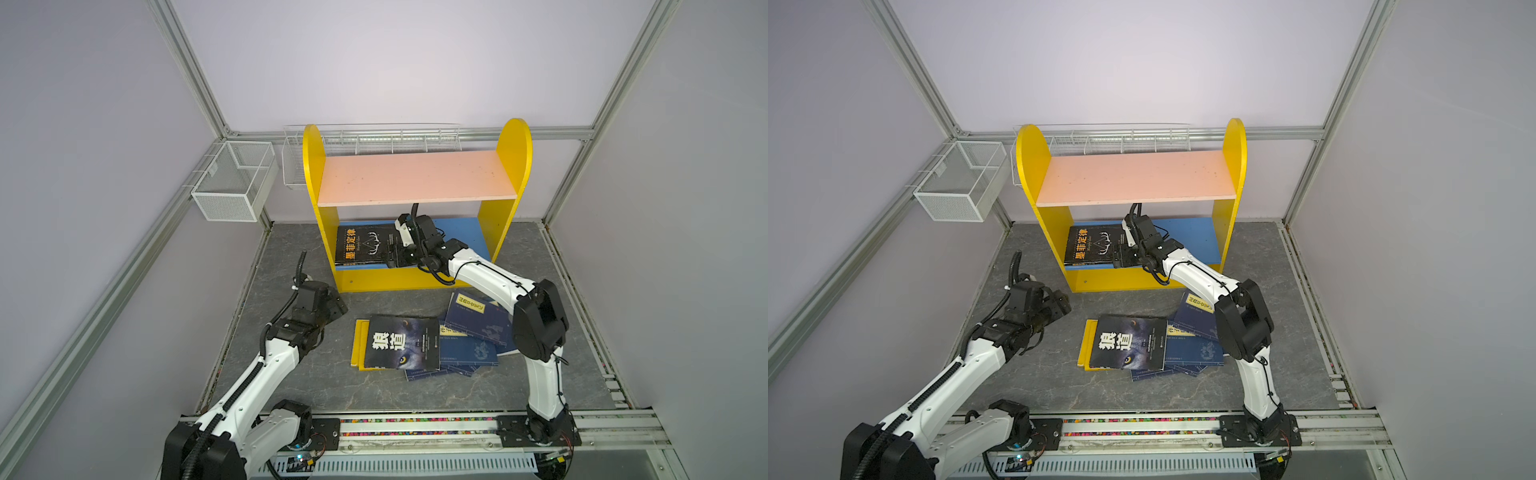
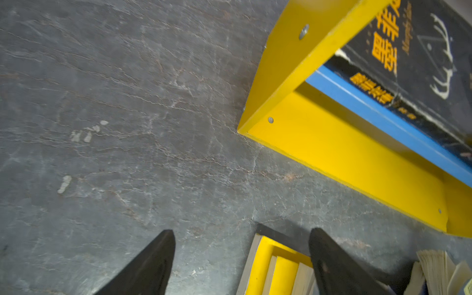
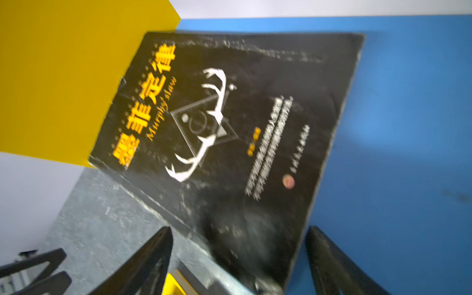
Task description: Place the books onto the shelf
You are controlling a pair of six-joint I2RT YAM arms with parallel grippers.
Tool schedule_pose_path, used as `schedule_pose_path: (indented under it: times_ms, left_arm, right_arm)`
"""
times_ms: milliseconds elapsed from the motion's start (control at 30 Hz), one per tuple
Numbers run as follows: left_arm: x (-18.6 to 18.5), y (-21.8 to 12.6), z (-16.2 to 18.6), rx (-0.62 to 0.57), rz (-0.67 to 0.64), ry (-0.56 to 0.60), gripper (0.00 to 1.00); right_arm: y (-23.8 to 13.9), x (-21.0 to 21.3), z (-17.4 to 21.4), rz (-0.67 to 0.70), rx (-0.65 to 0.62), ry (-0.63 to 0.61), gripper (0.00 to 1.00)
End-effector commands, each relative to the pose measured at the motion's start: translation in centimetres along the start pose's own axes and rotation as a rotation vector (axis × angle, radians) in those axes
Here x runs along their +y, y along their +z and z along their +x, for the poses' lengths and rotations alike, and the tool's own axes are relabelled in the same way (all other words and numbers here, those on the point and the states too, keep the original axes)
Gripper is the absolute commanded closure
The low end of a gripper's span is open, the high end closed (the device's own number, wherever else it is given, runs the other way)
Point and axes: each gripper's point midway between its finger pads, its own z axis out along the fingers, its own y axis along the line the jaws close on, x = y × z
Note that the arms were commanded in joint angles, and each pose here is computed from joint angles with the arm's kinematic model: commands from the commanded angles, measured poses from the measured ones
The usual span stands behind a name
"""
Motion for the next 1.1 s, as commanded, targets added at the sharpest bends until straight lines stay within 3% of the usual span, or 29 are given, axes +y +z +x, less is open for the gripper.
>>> schedule_pose_path:
  times_ms: [0,100,333,600,767,933,1067]
  left_arm:
    - [-2.9,-0.1,0.2,0.043,0.086,0.107,0.17]
    - [-4.4,0.4,1.8,0.114,0.115,0.202,0.17]
    - [-6.0,1.4,6.8,0.331,0.203,0.340,0.17]
    - [-6.0,1.9,11.2,0.497,0.220,0.419,0.20]
    - [-7.6,2.2,12.8,0.556,0.274,0.476,0.28]
    - [-7.4,2.6,14.2,0.673,0.242,0.512,0.36]
    - [-7.4,2.7,14.5,0.691,0.239,0.510,0.41]
  right_arm:
    - [-5.9,-0.5,-2.2,0.080,-0.132,-0.078,0.13]
    - [-8.6,-1.0,1.0,0.074,-0.076,-0.102,0.13]
    - [-12.8,-0.5,15.0,-0.118,0.322,-0.083,0.13]
    - [-14.9,-1.6,23.2,-0.141,0.598,0.007,0.13]
    - [-13.2,-1.6,25.3,-0.187,0.661,0.037,0.16]
    - [-11.8,-1.1,24.6,-0.259,0.641,0.061,0.19]
    - [-11.3,-0.1,23.2,-0.347,0.607,0.077,0.24]
